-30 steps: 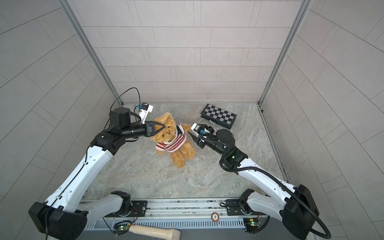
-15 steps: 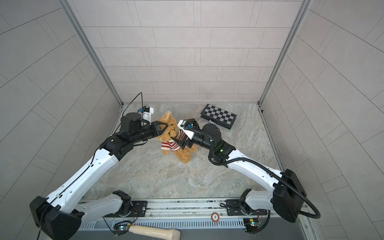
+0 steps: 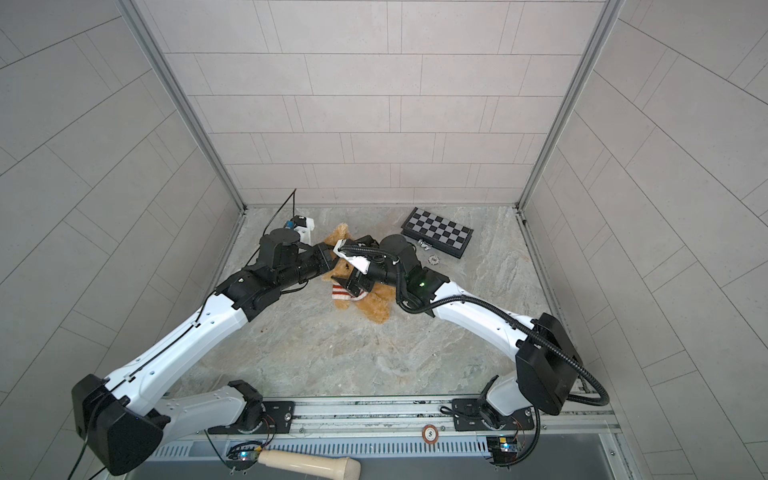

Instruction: Dress the teddy bear

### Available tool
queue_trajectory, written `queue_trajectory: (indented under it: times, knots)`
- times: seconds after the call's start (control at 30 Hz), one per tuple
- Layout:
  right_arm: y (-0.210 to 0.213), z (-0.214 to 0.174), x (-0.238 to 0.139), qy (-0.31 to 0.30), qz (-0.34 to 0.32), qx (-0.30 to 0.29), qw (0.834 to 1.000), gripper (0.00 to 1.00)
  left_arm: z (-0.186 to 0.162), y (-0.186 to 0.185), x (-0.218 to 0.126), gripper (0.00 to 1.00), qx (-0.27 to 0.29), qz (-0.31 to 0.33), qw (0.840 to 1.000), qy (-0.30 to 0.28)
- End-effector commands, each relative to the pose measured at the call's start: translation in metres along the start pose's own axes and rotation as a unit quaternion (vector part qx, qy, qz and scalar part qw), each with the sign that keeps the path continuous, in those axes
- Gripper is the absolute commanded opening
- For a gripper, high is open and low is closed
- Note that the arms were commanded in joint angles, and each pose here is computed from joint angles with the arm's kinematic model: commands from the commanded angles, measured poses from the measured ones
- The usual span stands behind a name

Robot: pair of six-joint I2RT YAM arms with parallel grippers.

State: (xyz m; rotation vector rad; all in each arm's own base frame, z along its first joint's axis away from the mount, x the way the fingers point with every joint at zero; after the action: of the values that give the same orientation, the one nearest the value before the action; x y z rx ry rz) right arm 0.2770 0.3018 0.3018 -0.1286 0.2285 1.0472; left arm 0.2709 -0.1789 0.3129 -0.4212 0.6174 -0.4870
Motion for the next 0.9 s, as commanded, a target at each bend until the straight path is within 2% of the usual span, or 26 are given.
queue_trajectory:
  times: [0.0, 0.3, 0.4, 0.5, 0.53, 0.63, 0.67, 0.77, 0.83, 0.87]
  knots:
    - [0.002, -0.011, 0.000, 0.014, 0.008, -0.013, 1.000, 0.99, 0.015, -0.013, -0.009, 0.00, -0.003, -0.022, 0.999, -0.046]
    - [-0.003, -0.018, 0.020, -0.009, -0.067, -0.001, 0.998, 0.99, 0.011, -0.020, 0.002, 0.00, -0.117, -0.073, 0.988, -0.071]
    - [0.001, -0.021, 0.024, -0.005, -0.086, -0.022, 0.996, 0.99, 0.012, -0.024, -0.001, 0.00, -0.160, -0.086, 0.980, -0.085]
    - [-0.003, -0.023, 0.024, 0.005, -0.119, -0.036, 0.992, 0.99, 0.018, -0.037, -0.007, 0.00, -0.160, -0.104, 0.978, -0.090]
    - [-0.005, -0.024, 0.023, 0.005, -0.125, -0.038, 0.991, 0.96, 0.020, -0.041, -0.009, 0.00, -0.153, -0.105, 0.979, -0.089]
    - [-0.011, -0.021, 0.019, 0.000, -0.136, -0.039, 0.990, 0.77, 0.024, -0.045, -0.017, 0.00, -0.135, -0.101, 0.981, -0.094]
    - [-0.013, -0.021, 0.017, -0.003, -0.137, -0.036, 0.990, 0.68, 0.024, -0.044, -0.020, 0.03, -0.129, -0.099, 0.982, -0.096]
    - [-0.021, -0.017, 0.007, -0.028, -0.143, -0.021, 0.989, 0.34, 0.024, -0.040, -0.028, 0.28, -0.112, -0.094, 0.983, -0.108]
    - [-0.026, -0.015, -0.001, -0.044, -0.141, -0.006, 0.989, 0.13, 0.023, -0.036, -0.032, 0.38, -0.092, -0.088, 0.986, -0.110]
    - [-0.028, -0.014, -0.005, -0.050, -0.141, 0.000, 0.989, 0.03, 0.022, -0.034, -0.034, 0.47, -0.081, -0.085, 0.987, -0.110]
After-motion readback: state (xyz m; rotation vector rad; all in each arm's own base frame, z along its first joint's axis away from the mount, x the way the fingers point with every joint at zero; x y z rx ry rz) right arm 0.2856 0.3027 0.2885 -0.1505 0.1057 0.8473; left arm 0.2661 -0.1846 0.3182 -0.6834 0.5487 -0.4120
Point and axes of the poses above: each gripper's point midway between its finger pads, its own x axis out along the fingers, its own y axis along the line the jaws close on, z = x × y, the point moved 7 cm from there along -x, back along the fingers, and after that the axes turned 15 degrees about x, right-handed, at the moved point
